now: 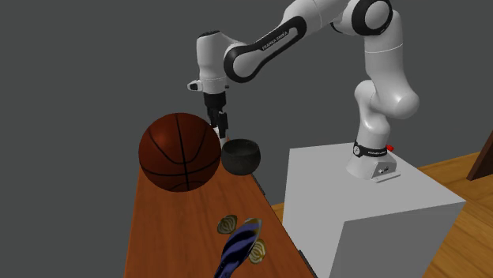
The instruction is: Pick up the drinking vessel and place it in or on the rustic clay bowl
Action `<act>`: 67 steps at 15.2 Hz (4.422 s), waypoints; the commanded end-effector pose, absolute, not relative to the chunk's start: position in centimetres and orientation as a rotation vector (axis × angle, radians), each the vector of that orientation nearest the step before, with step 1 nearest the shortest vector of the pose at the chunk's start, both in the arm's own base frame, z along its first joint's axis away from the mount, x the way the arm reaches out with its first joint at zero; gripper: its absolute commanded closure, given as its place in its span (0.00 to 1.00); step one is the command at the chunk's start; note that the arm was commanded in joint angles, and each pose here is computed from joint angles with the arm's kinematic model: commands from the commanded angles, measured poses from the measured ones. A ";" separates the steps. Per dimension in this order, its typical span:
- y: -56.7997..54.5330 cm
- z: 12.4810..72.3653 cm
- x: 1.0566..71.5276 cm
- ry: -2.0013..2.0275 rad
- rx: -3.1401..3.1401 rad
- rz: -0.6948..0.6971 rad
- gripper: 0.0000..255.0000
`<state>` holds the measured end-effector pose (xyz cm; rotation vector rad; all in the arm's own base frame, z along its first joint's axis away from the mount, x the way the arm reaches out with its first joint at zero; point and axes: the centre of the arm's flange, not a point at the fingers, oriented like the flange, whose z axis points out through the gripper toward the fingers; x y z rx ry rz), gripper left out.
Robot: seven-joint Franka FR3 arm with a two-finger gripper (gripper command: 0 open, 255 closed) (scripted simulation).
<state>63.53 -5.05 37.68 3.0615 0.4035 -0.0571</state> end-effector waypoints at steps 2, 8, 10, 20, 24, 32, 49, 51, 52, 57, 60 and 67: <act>-5.2 36.1 63.6 0.405 3.061 -0.056 0.00; -5.2 34.8 63.6 0.405 3.061 -0.056 0.00; -5.2 34.8 63.6 0.405 3.061 -0.056 0.00; -5.2 34.8 63.6 0.405 3.061 -0.056 1.00; -5.2 35.8 63.6 0.405 3.061 -0.056 1.00; -5.2 40.0 63.6 0.405 3.061 -0.056 1.00; -5.2 49.0 63.6 0.405 3.061 -0.056 1.00; -5.2 50.1 63.6 0.405 3.061 -0.056 1.00; -5.2 50.6 63.6 0.405 3.061 -0.056 1.00; -2.9 52.3 62.5 0.405 3.061 -0.056 1.00; 0.7 52.8 60.8 0.405 3.061 -0.056 1.00; 8.9 54.1 56.8 0.405 3.061 -0.056 1.00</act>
